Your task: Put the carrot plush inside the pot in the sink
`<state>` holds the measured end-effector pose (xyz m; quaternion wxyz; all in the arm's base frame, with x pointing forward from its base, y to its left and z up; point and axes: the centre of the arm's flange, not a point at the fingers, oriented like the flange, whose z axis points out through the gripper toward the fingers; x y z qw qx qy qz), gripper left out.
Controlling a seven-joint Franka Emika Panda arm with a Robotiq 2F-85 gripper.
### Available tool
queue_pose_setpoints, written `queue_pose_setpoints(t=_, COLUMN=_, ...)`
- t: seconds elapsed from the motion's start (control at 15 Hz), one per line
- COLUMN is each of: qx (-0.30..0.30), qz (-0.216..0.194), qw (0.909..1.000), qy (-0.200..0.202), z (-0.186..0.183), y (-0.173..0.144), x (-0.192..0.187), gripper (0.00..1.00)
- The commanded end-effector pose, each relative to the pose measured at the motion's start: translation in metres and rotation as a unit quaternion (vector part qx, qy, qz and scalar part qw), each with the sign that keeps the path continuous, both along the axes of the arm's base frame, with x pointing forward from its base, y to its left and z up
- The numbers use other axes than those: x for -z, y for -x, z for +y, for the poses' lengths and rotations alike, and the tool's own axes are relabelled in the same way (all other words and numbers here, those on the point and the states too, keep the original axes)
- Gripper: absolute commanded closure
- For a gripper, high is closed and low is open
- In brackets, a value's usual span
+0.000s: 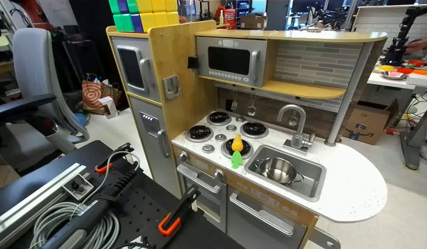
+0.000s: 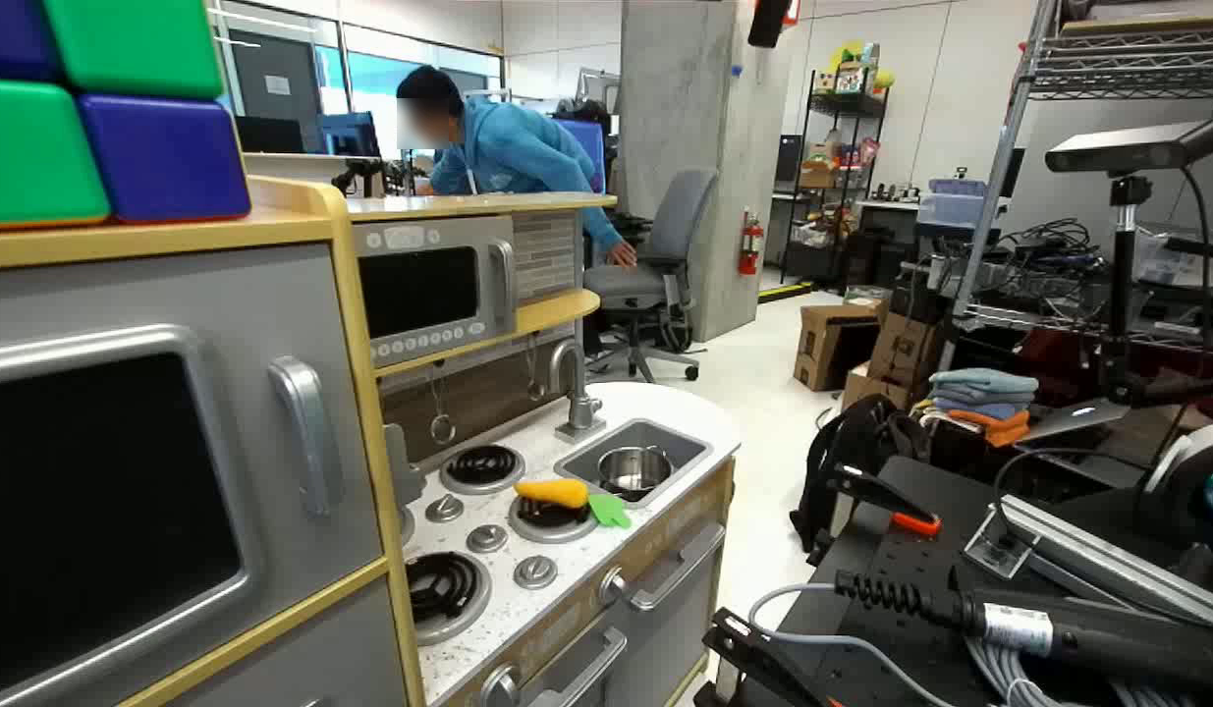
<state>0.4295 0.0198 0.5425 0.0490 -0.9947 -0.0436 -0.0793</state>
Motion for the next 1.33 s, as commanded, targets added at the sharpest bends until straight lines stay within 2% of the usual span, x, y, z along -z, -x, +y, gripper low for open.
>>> queue_pose_setpoints(t=0.0, qx=0.000, qz=0.000, qw=1.0000, qy=0.000, z=0.000, y=0.000, x=0.000, gripper=0.00)
queue_pose_setpoints(t=0.93, qx=0.000, qz=-0.001, qw=1.0000, qy=0.000, z=0.000, y=0.000, x=-0.001, gripper=0.00)
queue_pose_setpoints(t=1.07, qx=0.008, qz=-0.022, qw=0.9997, qy=0.003, z=0.016, y=-0.026, x=0.020, gripper=0.00)
queue_pose_setpoints(t=1.13, qx=0.018, qz=-0.040, qw=0.9990, qy=0.011, z=0.025, y=-0.049, x=0.041, gripper=0.00)
queue_pose_setpoints(t=1.27, qx=0.040, qz=-0.065, qw=0.9960, qy=0.046, z=0.031, y=-0.078, x=0.073, gripper=0.00)
